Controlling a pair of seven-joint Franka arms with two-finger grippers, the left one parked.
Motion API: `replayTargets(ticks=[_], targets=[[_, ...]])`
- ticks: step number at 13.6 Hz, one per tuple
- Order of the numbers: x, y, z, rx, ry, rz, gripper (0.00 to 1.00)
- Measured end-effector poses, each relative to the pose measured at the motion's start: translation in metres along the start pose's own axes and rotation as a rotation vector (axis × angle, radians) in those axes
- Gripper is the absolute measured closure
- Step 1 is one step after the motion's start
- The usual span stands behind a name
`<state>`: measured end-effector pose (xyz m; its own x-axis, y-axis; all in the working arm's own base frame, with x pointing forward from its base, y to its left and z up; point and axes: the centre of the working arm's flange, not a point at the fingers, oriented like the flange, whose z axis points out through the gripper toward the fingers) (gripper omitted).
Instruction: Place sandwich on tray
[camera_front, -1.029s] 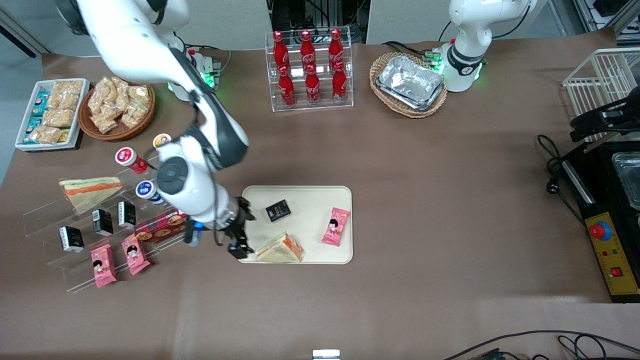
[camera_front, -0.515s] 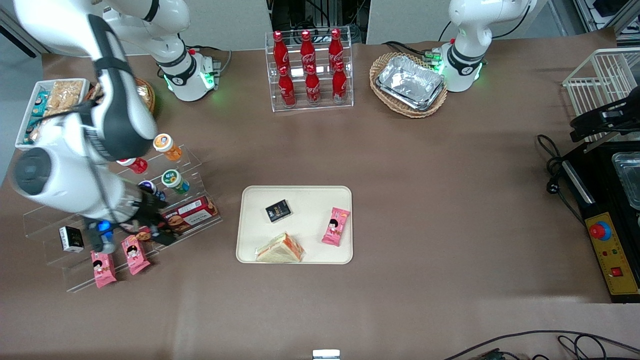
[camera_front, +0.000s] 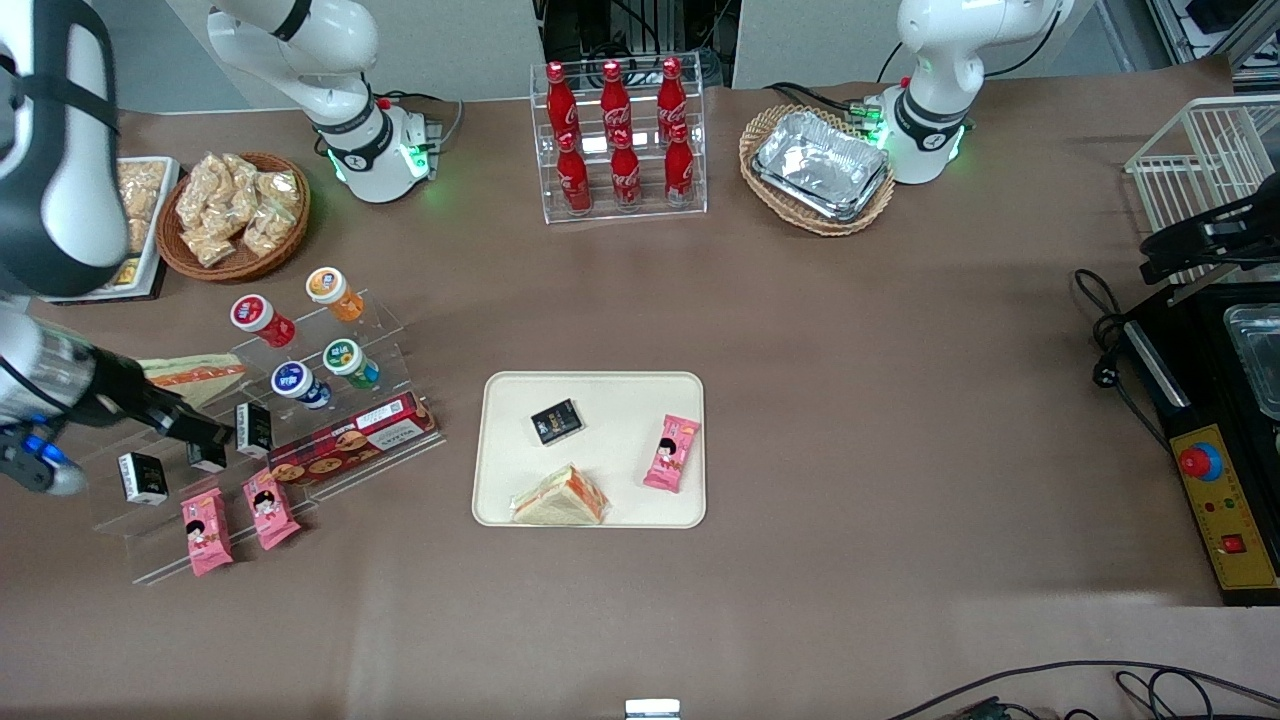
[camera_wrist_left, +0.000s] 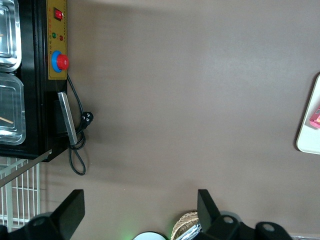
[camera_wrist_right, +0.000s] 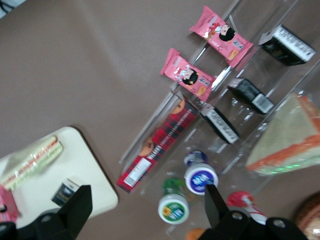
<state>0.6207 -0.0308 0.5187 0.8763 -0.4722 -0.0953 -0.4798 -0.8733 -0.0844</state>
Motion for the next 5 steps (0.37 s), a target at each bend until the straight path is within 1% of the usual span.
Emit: replayTargets(ticks=[2,4,5], targets=[[-0.013,0.018,-0.028,-0.003,-0.001,-0.083,0.0],[-0.027,0.028,-0.052,-0.021,0.021,-0.126,0.0],[-0.034,0.033,-0.064,-0.023,0.035,-0.128,0.0]])
